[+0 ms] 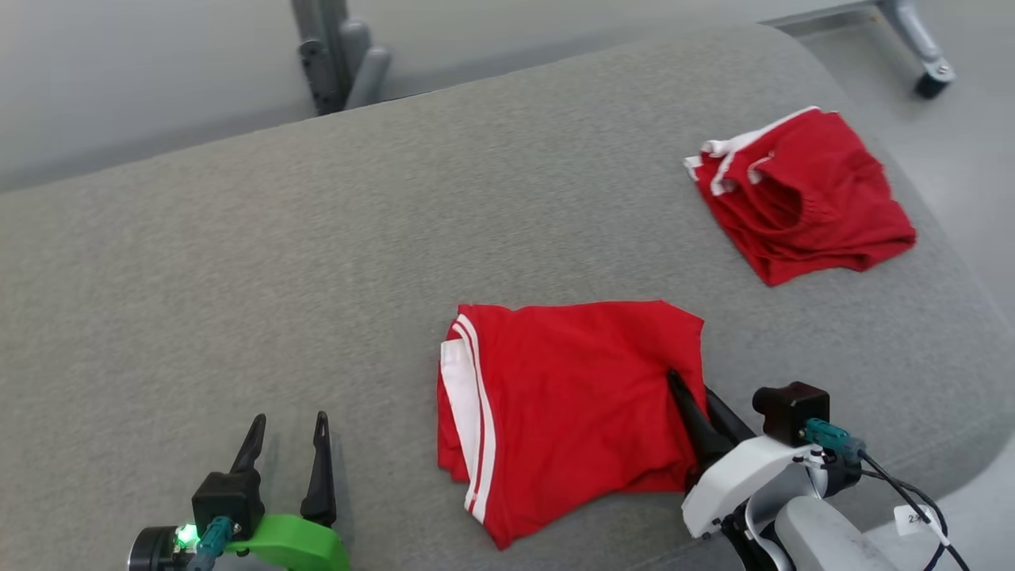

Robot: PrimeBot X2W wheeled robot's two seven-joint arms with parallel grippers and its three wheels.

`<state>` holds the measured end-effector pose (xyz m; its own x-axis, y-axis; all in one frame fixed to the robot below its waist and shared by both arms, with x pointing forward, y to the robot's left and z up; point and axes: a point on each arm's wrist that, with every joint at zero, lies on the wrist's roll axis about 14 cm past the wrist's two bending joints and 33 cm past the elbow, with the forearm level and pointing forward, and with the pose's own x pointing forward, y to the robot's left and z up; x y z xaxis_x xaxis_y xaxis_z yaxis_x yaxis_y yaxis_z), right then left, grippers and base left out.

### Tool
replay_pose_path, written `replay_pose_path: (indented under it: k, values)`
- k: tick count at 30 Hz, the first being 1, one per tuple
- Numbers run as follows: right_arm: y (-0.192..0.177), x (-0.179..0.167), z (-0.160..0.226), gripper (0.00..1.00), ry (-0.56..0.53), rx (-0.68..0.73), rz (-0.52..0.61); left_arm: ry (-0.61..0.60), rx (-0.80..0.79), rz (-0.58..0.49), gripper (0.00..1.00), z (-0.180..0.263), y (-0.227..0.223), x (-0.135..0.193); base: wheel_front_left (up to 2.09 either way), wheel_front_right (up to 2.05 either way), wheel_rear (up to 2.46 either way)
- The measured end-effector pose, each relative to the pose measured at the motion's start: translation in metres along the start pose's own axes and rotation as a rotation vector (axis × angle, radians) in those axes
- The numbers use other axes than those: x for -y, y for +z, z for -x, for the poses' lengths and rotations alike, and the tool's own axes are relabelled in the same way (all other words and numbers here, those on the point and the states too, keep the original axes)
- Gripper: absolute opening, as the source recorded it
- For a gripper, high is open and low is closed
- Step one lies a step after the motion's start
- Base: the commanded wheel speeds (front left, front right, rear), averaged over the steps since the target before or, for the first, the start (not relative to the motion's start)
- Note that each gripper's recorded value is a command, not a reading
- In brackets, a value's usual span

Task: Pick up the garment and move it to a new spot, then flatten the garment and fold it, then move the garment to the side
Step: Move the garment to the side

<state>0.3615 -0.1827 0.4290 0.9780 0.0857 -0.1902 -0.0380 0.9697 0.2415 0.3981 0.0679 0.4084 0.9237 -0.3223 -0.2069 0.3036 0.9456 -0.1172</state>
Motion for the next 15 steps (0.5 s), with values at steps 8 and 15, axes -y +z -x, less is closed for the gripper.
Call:
replay_pose_path:
  k: [8,15]
  values:
    - [0.013,0.034,0.036,0.00,-0.128,0.055,-0.019,-0.196,0.016,-0.031,1.00,-0.032,0.008,0.063,0.00,0.00,0.00]
    - [0.031,0.039,0.032,0.00,-0.139,0.096,-0.008,-0.281,0.020,-0.046,1.00,-0.047,0.008,0.090,0.00,0.00,0.00]
